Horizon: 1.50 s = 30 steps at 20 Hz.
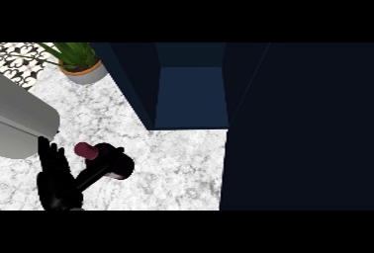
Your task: Pick up the wine, place it into the cabinet and close the cabinet
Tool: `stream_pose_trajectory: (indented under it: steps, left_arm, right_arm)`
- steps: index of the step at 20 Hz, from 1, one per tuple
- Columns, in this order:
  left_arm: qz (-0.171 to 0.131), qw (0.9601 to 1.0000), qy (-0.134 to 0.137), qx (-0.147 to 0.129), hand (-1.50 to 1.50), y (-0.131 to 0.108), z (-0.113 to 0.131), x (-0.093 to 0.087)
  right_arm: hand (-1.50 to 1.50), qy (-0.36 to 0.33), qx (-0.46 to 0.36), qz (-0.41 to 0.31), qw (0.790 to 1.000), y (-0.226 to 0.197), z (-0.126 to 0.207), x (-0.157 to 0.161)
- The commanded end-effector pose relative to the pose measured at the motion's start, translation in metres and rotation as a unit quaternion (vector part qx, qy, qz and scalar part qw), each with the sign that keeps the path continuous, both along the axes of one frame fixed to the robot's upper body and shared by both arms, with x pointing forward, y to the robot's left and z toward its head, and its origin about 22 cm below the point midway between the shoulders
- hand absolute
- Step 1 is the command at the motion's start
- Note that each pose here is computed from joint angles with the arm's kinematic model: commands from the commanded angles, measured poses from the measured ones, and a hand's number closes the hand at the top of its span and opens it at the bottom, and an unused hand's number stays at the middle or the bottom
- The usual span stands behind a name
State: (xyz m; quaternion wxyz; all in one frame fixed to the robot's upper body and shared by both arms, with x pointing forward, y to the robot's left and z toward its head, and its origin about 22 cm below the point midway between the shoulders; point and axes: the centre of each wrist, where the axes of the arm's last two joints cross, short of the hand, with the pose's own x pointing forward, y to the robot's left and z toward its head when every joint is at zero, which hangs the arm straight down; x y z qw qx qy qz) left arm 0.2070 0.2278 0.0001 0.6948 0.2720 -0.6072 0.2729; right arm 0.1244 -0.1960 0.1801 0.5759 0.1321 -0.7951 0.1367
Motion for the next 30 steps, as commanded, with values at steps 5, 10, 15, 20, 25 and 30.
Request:
stream_pose_trajectory:
  steps: [5, 10, 15, 20, 25, 30]
  left_arm:
    - [-0.031, 0.9993, -0.004, -0.02, -1.5, -0.009, -0.049, -0.018]
    - [-0.028, 0.9992, -0.007, -0.029, -1.5, 0.002, -0.07, -0.012]
    - [-0.033, 0.9983, -0.024, -0.042, -1.5, -0.015, -0.088, -0.033]
    - [-0.01, 0.9968, -0.05, -0.061, -1.5, -0.005, -0.099, -0.018]
    - [0.012, 0.9912, -0.082, -0.103, -1.5, -0.014, -0.1, -0.011]
    - [0.023, 0.9853, -0.109, -0.13, -1.5, -0.017, -0.114, -0.001]
  right_arm:
    - [-1.5, -0.037, 0.032, 0.023, 0.999, -0.015, 0.032, -0.05]
    - [-1.5, -0.039, 0.032, 0.011, 0.999, -0.014, 0.034, -0.056]
    - [-1.5, -0.034, 0.018, 0.017, 0.999, -0.014, 0.034, -0.048]
    - [-1.5, -0.035, 0.023, 0.026, 0.999, -0.01, 0.036, -0.052]
    - [-1.5, -0.034, 0.018, 0.021, 0.999, -0.012, 0.038, -0.048]
    - [-1.5, -0.038, 0.022, 0.023, 0.999, -0.012, 0.034, -0.045]
